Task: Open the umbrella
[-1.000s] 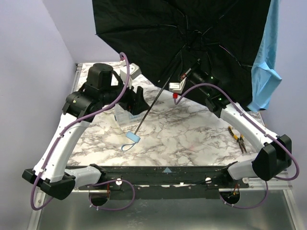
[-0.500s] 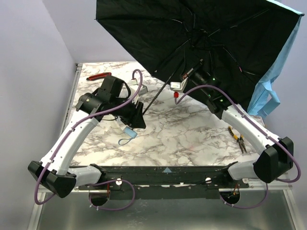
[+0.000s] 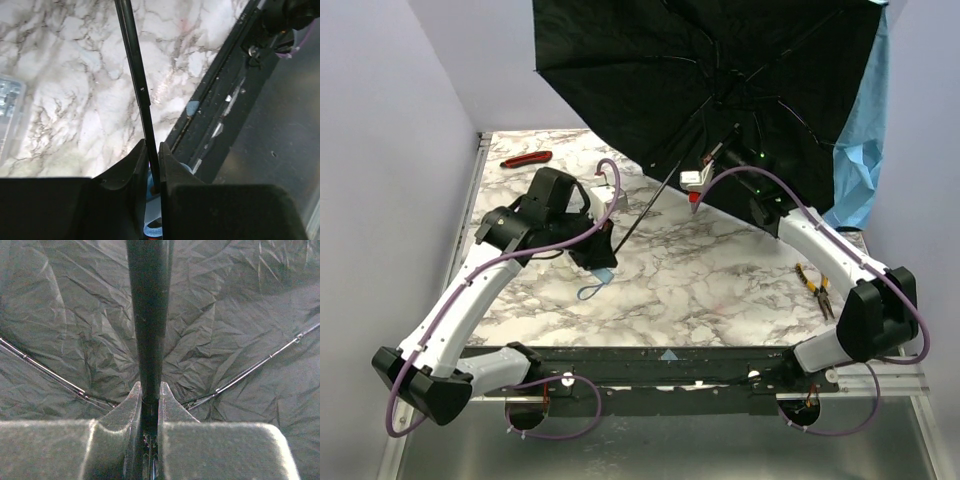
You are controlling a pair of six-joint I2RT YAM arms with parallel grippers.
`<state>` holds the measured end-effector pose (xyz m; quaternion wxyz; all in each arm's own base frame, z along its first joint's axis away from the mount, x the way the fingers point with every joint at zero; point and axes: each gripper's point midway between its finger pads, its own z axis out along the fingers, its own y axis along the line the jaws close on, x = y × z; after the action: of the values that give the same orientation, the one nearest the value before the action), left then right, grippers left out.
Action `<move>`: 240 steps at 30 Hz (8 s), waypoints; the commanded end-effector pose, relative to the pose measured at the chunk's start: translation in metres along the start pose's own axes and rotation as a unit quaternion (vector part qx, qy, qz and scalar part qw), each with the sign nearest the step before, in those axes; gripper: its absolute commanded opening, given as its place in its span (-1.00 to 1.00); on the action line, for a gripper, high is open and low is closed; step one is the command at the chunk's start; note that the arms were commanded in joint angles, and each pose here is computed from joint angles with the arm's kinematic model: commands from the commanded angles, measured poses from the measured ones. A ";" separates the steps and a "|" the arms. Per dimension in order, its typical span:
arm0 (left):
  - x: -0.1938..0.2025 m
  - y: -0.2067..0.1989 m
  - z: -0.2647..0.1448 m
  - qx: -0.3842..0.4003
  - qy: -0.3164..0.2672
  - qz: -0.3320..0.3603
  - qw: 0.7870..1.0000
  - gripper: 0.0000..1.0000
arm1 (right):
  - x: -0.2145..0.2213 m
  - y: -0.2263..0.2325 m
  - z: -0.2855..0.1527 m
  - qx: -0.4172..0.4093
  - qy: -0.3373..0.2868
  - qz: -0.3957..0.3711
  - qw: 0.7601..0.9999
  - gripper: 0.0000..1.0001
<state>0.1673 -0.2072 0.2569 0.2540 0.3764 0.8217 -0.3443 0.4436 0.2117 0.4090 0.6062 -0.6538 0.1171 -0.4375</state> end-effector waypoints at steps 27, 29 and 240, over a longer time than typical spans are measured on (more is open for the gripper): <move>-0.002 0.007 0.052 0.021 0.146 -0.044 0.988 -0.10 | 0.057 -0.061 -0.041 0.099 0.072 -0.050 0.991 -0.97; 0.011 0.009 0.054 0.021 0.167 -0.045 0.985 -0.10 | 0.059 -0.062 -0.041 0.102 0.077 -0.047 0.991 -0.97; -0.078 0.008 0.038 0.075 -0.071 0.027 0.994 -1.00 | 0.010 0.006 -0.048 -0.005 0.066 0.129 0.989 0.62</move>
<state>0.2345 -0.2795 0.2722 0.2491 0.3391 0.7903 -0.4454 0.4066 0.1749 0.3527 0.6376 -0.6367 0.3370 -0.2728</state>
